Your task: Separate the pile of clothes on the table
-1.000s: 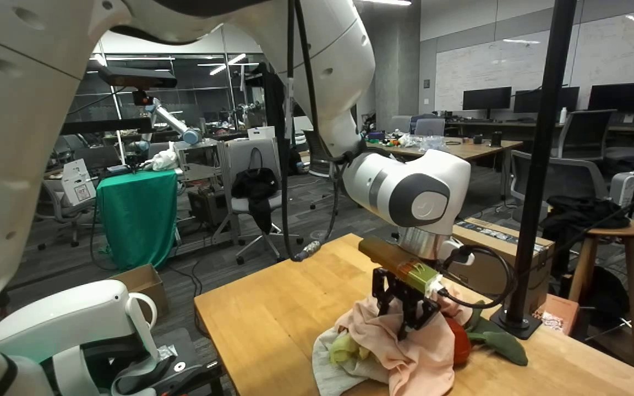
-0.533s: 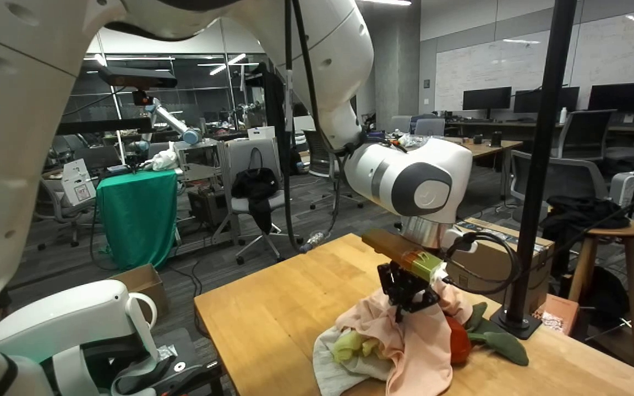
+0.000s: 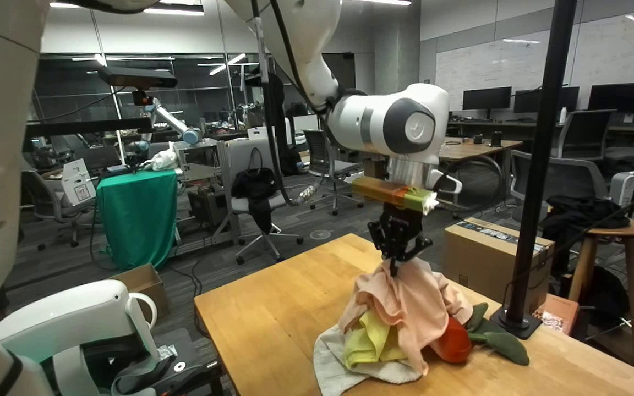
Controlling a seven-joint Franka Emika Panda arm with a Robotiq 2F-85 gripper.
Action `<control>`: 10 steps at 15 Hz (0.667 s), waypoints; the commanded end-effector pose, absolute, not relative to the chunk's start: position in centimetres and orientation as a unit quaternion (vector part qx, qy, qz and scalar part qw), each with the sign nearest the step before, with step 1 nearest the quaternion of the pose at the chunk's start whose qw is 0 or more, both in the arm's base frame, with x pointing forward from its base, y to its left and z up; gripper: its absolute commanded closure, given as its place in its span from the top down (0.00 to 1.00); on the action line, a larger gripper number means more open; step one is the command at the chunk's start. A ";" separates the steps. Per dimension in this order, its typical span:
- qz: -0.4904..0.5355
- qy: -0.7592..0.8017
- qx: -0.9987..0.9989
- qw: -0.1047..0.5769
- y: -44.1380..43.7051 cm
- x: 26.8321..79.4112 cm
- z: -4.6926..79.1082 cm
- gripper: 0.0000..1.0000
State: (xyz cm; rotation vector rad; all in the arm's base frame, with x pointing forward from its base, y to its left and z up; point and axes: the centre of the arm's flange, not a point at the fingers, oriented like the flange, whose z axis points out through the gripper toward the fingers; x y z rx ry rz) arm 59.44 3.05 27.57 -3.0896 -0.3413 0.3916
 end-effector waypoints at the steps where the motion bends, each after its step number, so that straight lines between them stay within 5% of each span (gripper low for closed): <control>1: 0.133 -0.129 -0.981 -0.050 7.4 60.1 33.3 0.02; 10: 0.109 -0.166 -0.975 -0.102 16.8 60.5 39.5 0.02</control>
